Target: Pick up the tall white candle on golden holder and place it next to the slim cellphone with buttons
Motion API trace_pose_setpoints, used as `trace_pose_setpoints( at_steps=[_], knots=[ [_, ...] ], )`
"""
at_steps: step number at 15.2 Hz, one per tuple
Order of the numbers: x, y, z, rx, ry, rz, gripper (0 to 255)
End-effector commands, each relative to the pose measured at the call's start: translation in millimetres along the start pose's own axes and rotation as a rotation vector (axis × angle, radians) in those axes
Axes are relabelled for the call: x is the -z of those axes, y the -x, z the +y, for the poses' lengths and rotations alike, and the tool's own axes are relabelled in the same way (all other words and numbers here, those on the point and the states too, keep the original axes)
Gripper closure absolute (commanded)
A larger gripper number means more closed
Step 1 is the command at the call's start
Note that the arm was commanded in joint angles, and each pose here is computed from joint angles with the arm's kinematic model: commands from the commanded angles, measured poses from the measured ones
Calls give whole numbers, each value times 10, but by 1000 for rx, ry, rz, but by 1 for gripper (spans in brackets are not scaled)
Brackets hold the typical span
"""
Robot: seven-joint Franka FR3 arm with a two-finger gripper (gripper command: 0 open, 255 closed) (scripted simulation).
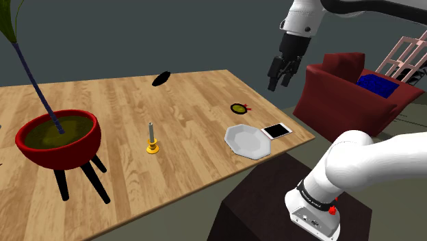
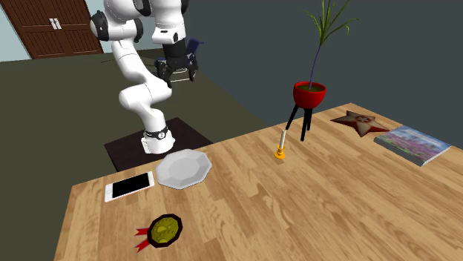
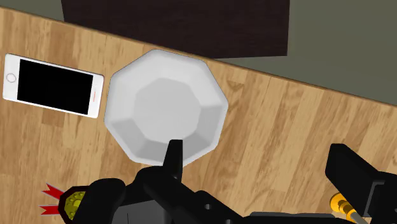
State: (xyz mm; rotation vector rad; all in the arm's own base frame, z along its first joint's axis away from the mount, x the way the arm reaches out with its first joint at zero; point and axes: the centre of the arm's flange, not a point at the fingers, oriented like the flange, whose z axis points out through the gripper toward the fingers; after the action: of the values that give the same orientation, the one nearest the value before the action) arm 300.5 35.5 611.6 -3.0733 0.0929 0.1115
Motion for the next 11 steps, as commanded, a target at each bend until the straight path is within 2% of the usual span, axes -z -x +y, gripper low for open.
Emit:
trace_pose_setpoints(
  at_steps=[1,11],
  knots=[
    [0,0,0,0,0,0,0],
    [-535,-819,-890,45,21,18,0]
  ],
)
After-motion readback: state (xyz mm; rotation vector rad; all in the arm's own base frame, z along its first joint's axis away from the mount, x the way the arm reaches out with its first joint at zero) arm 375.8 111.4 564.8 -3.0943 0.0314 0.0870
